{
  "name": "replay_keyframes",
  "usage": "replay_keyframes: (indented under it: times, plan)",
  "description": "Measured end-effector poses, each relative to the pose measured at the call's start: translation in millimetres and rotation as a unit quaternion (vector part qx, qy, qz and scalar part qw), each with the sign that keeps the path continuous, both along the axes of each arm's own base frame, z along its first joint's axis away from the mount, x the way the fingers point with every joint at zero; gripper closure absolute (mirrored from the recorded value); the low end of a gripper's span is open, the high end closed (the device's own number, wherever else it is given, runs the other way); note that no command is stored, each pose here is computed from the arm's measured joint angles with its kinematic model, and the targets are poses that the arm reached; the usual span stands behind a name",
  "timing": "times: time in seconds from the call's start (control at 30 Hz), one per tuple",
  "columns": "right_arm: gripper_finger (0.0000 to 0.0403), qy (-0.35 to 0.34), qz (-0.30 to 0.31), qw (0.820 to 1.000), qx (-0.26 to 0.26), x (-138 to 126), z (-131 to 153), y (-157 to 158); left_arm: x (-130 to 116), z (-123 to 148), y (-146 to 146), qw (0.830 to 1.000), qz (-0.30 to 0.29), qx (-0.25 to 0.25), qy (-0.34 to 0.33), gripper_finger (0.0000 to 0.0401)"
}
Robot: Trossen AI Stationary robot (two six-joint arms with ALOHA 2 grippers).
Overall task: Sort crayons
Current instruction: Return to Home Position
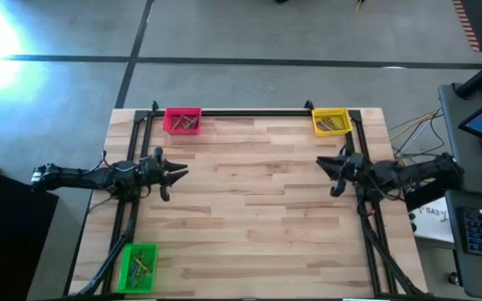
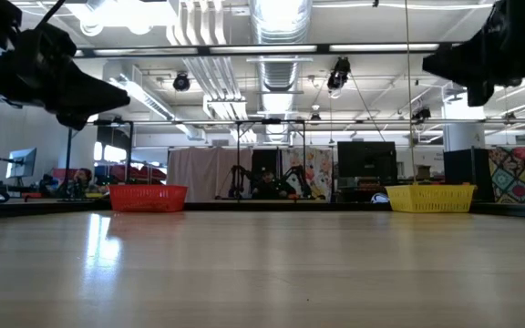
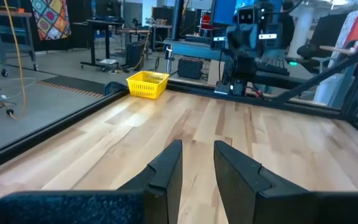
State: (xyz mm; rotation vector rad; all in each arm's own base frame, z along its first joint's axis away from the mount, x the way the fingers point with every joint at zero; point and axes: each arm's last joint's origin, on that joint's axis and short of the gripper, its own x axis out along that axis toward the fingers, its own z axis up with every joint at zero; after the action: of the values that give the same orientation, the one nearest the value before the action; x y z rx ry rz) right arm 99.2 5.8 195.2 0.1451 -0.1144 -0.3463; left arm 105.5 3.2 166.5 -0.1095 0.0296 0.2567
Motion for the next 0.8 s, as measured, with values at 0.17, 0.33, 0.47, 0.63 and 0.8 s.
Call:
replay_keyframes:
  times: [0.17,0.33,0.47,0.63,0.8]
  plan:
    - [0.0349,-0.020,0.037,0.999,-0.021,-2,17,2,-1,7,1,0.999,0.010,-0.009,-0.038,0.0326]
    - [0.0349,-0.023,0.056,0.998,-0.036,0,8,3,-6,18,1,0.994,0.010,0.019,-0.103,0.0326]
    - [0.0349,-0.035,0.055,0.997,-0.037,1,0,3,-9,21,1,0.992,0.011,0.026,-0.121,0.0326]
    - [0.0349,-0.027,0.055,0.997,-0.039,2,-8,4,-10,16,1,0.995,0.010,0.026,-0.101,0.0326]
    - [0.0349,-0.024,0.055,0.997,-0.039,3,-10,4,-10,10,1,0.997,0.008,0.017,-0.072,0.0326]
